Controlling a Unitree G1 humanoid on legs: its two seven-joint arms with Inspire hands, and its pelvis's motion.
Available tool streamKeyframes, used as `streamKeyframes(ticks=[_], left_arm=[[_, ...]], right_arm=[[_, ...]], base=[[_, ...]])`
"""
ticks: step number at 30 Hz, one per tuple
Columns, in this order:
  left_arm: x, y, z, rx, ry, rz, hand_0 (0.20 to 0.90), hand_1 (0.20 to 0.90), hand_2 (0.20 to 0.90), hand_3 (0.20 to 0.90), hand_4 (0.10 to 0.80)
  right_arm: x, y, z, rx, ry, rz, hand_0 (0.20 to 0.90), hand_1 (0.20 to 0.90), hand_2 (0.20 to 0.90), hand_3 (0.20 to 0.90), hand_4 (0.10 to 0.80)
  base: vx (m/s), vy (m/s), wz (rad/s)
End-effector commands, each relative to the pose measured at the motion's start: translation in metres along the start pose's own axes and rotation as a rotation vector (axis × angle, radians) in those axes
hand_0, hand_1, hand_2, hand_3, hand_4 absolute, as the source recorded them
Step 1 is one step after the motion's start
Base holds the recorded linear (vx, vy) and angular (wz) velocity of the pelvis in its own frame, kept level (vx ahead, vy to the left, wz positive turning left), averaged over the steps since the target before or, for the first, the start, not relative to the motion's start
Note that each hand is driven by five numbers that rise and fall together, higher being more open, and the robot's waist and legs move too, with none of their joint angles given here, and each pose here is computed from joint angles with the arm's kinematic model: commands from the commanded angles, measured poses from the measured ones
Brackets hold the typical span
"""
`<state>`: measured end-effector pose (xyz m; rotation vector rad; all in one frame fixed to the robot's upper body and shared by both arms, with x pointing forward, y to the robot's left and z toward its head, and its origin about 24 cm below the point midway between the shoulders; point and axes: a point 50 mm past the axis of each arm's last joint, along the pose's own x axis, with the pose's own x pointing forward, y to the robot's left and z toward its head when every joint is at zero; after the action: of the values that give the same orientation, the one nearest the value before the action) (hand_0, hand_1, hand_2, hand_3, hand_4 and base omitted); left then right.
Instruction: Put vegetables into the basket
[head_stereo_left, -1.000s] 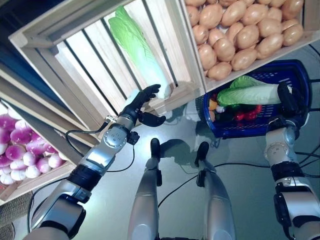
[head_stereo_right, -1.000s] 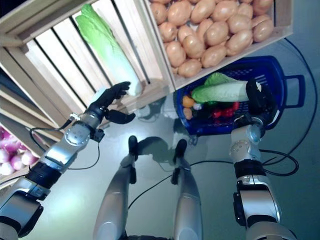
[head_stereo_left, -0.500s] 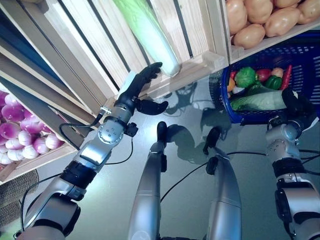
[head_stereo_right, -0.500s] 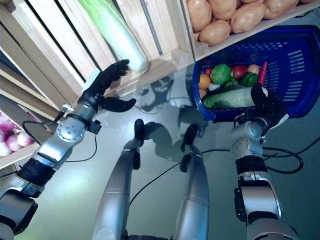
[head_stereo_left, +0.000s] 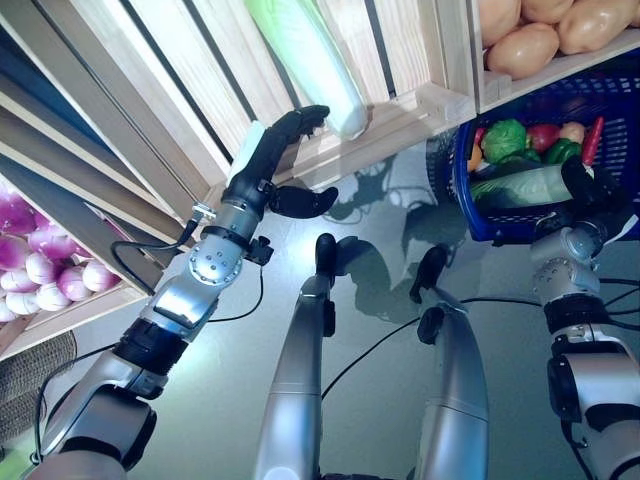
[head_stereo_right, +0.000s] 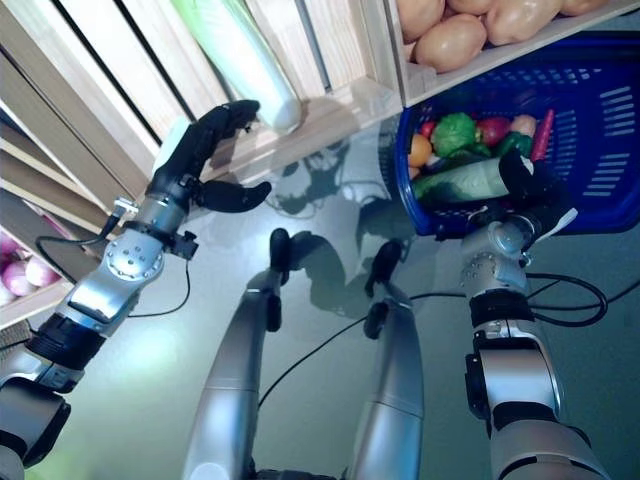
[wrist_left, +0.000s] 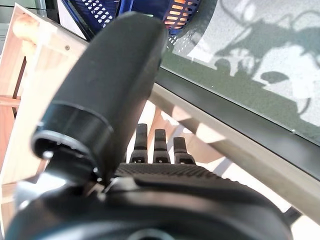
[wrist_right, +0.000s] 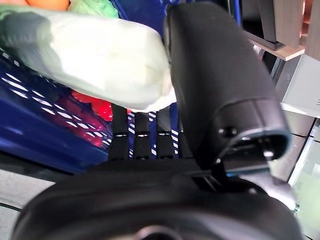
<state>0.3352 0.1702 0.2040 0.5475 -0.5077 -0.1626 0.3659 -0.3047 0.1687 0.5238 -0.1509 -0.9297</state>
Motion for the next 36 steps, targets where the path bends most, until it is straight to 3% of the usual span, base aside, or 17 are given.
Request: streamKeyframes(ticks=[1, 17, 25, 36], left_arm=[[0.000, -0.009, 0.014, -0.017, -0.079, -0.030, 0.900, 0.900, 0.900, 0.900, 0.800], [0.002, -0.004, 0.037, 0.024, -0.224, -0.022, 0.900, 0.900, 0.900, 0.900, 0.800], [-0.008, 0.021, 0.047, 0.214, -0.287, 0.064, 0.900, 0.900, 0.900, 0.900, 0.800], [-0.025, 0.070, 0.060, 0.470, -0.293, 0.198, 0.900, 0.900, 0.900, 0.900, 0.800]], right_arm=[[0.014, -0.021, 0.047, -0.087, -0.234, -0.115, 0.900, 0.900, 0.900, 0.900, 0.800], [0.013, -0.025, 0.073, -0.337, -0.426, -0.409, 0.900, 0.900, 0.900, 0.900, 0.800], [0.003, -0.029, 0.067, -0.299, -0.481, -0.257, 0.900, 0.900, 0.900, 0.900, 0.800], [-0.037, -0.060, -0.001, -0.290, -0.317, 0.101, 0.900, 0.900, 0.900, 0.900, 0.800]], base=[[0.030, 0.021, -0.02], [0.019, 0.050, -0.01], [0.040, 0.056, -0.07], [0.048, 0.032, -0.06]])
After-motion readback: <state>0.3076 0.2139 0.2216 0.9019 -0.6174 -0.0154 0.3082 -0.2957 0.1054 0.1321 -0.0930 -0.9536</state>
